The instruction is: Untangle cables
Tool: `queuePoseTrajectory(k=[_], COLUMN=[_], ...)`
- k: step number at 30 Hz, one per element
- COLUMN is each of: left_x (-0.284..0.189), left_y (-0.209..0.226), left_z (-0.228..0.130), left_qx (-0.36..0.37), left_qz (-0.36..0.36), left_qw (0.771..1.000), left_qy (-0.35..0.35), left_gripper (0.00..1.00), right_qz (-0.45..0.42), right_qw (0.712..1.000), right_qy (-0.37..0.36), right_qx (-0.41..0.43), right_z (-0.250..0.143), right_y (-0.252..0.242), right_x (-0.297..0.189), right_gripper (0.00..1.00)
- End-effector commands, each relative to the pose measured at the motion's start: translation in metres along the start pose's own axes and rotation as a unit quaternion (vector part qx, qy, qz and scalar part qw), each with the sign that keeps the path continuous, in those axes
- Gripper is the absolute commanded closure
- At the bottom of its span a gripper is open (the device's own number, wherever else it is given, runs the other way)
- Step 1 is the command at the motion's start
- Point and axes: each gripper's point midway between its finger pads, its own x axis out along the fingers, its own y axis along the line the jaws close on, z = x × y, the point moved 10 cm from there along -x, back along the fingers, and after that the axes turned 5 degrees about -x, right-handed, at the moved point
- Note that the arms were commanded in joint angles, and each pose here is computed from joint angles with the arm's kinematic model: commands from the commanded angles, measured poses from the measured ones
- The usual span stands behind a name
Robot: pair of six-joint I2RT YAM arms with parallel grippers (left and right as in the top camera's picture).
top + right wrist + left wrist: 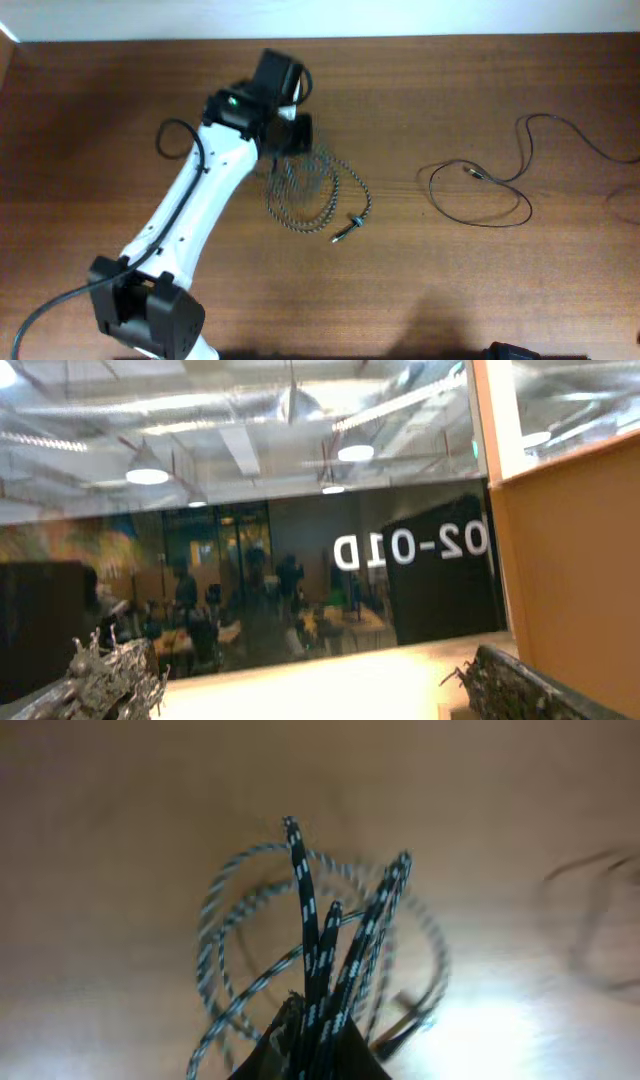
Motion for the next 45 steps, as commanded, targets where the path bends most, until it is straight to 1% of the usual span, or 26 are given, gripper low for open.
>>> queuePoseTrajectory(k=[1, 3, 4, 7, 8, 9, 11, 14, 19, 22, 23, 24, 25, 26, 27, 29, 31, 33, 34, 37, 38, 39, 40, 42, 43, 45], left_x=[-0.075, -0.122, -0.131, -0.155, -0.148, -0.136, -0.083, 0.007, 0.126, 0.186, 0.196, 0.201, 0.205, 0.208, 0.209, 0.193, 0.137, 0.071, 0.044, -0.046, -0.065, -0.082, -0.093, -0.110, -0.126, -0.187], left_y=[-0.030, -0.053, -0.058, -0.089, -0.112, -0.131, -0.171, -0.211, -0.214, -0.227, -0.232, -0.233, -0.233, -0.229, -0.220, -0.201, -0.175, -0.142, -0.135, -0.108, -0.097, -0.075, -0.045, -0.008, 0.004, 0.017], left_z=[0.055, 0.091, 0.097, 0.124, 0.129, 0.129, 0.126, 0.109, 0.086, 0.050, 0.040, 0.034, 0.028, 0.026, 0.032, 0.048, 0.075, 0.092, 0.092, 0.081, 0.078, 0.076, 0.076, 0.071, 0.065, 0.042], left_qx=[0.018, 0.034, 0.042, 0.048, 0.062, 0.072, 0.076, 0.037, -0.005, -0.010, -0.005, -0.002, 0.000, 0.000, 0.011, 0.040, 0.128, 0.131, 0.146, 0.282, 0.296, 0.305, 0.265, 0.208, 0.191, 0.179], left_qz=[-0.094, -0.191, -0.217, -0.309, -0.343, -0.364, -0.400, -0.433, -0.345, -0.336, -0.331, -0.321, -0.310, -0.296, -0.279, -0.262, -0.299, -0.312, -0.360, -0.543, -0.561, -0.537, -0.425, -0.230, -0.146, -0.075], left_qw=[0.982, 0.934, 0.918, 0.835, 0.804, 0.786, 0.775, 0.801, 0.868, 0.896, 0.903, 0.911, 0.919, 0.926, 0.932, 0.938, 0.922, 0.922, 0.906, 0.780, 0.762, 0.773, 0.851, 0.934, 0.951, 0.947], left_qy=[-0.163, -0.300, -0.328, -0.452, -0.482, -0.494, -0.484, -0.411, -0.358, -0.290, -0.275, -0.260, -0.244, -0.234, -0.232, -0.225, -0.212, -0.190, -0.168, -0.132, -0.130, -0.145, -0.159, -0.178, -0.195, -0.257], left_gripper=[1.00, 1.00, 1.00, 1.00, 1.00, 1.00, 1.00, 1.00, 0.99, 0.91, 0.82, 0.52, 0.07, 0.01, 0.01, 0.01, 0.01, 0.01, 0.01, 0.01, 0.00, 0.01, 0.01, 0.00, 0.01, 0.01], right_qz=[-0.005, -0.006, -0.006, -0.006, -0.007, -0.007, -0.007, -0.008, -0.009, -0.009, -0.009, -0.009, -0.009, -0.009, -0.009, -0.009, -0.009, -0.010, -0.010, -0.007, -0.008, -0.009, -0.010, 0.024, 0.045, 0.086], right_qw=[1.000, 1.000, 1.000, 1.000, 1.000, 1.000, 1.000, 1.000, 0.999, 0.999, 0.999, 0.999, 0.999, 0.999, 0.999, 0.999, 0.999, 0.999, 0.998, 0.998, 0.998, 0.996, 0.994, 0.992, 0.991, 0.989], right_qy=[0.007, 0.010, 0.011, 0.013, 0.016, 0.015, 0.020, 0.026, 0.038, 0.044, 0.045, 0.045, 0.046, 0.046, 0.047, 0.047, 0.048, 0.048, 0.048, 0.048, 0.048, 0.048, 0.048, 0.051, 0.049, 0.046], right_qx=[-0.002, -0.002, -0.002, -0.001, -0.001, -0.001, -0.001, 0.000, 0.001, 0.002, 0.002, 0.002, 0.002, 0.002, 0.003, 0.004, 0.008, 0.021, 0.035, 0.035, 0.044, 0.073, 0.099, 0.112, 0.112, 0.111], right_z=[-0.016, -0.020, -0.020, -0.022, -0.023, -0.024, -0.030, -0.041, -0.063, -0.079, -0.082, -0.084, -0.084, -0.084, -0.084, -0.084, -0.085, -0.085, -0.085, -0.085, -0.085, -0.085, -0.085, -0.084, -0.083, -0.080], right_y=[-0.004, -0.004, -0.004, -0.005, -0.005, -0.005, -0.006, -0.008, -0.012, -0.014, -0.015, -0.015, -0.015, -0.015, -0.015, -0.015, -0.015, -0.015, -0.015, -0.014, -0.014, -0.014, -0.014, -0.009, -0.006, 0.000], right_x=[0.008, 0.011, 0.012, 0.012, 0.013, 0.014, 0.018, 0.026, 0.039, 0.047, 0.049, 0.049, 0.049, 0.049, 0.050, 0.050, 0.049, 0.049, 0.049, 0.050, 0.050, 0.050, 0.050, 0.049, 0.049, 0.048], right_gripper=[0.01, 0.01, 0.01, 0.01, 0.01, 0.01, 0.01, 0.01, 0.01, 0.01, 0.01, 0.01, 0.01, 0.01, 0.01, 0.01, 0.01, 0.01, 0.01, 0.01, 0.01, 0.01, 0.01, 0.01, 0.01, 0.01])
